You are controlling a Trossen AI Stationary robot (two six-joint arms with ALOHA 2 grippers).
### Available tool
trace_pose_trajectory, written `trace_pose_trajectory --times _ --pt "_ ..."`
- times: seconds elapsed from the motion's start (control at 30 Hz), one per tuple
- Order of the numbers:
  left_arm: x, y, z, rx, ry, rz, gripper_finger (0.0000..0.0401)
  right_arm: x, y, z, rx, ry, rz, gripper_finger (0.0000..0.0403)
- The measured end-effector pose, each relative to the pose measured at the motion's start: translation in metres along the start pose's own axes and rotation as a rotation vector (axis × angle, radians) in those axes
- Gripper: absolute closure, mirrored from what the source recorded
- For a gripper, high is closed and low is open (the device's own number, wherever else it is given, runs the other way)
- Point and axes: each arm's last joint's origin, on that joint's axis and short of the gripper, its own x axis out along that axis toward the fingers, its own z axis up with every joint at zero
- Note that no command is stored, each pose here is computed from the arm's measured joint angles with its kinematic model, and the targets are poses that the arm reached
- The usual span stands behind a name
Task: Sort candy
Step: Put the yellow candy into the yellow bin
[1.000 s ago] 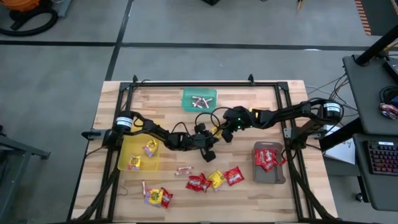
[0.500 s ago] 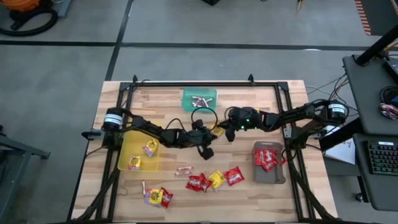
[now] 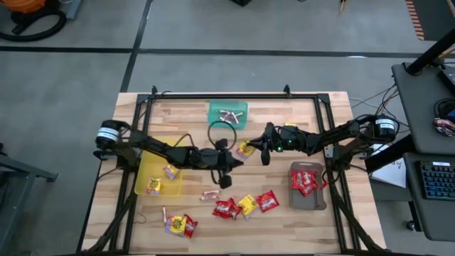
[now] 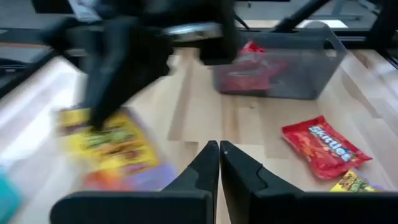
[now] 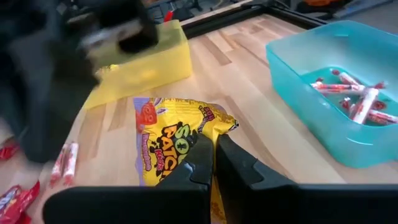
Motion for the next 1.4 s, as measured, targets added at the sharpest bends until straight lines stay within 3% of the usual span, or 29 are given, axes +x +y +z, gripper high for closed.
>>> trace_pose_trajectory --times 0.27,0.57,0.73,1.03,1.2,1.4 --pt "-0.044 0.013 -0.014 -0.063 -0.128 0.004 0.0401 0.0 0.017 0.0 -0.11 -0.04 0.051 0.0394" --pt "-0.054 0.018 -0.03 -0.213 -0.312 0.027 0.0391 -0.001 0.026 0.01 -0.203 -0.167 0.021 0.0394" --pt "-0.054 0.019 -0.031 -0.212 -0.328 0.053 0.0337 0.0 0.034 0.015 -0.266 -0.214 -0.081 0.0394" --pt "-0.054 0.021 -0.032 -0.195 -0.332 0.156 0.0195 0.005 0.057 0.032 -0.395 -0.278 -0.084 0.0394" --pt "-0.054 0.017 -0.032 -0.164 -0.327 0.083 0.0173 0.007 0.059 0.037 -0.427 -0.289 -0.118 0.0394" --pt "-0.053 0.016 -0.028 -0.169 -0.344 0.077 0.0175 0.008 0.061 0.04 -0.426 -0.302 -0.112 0.0394"
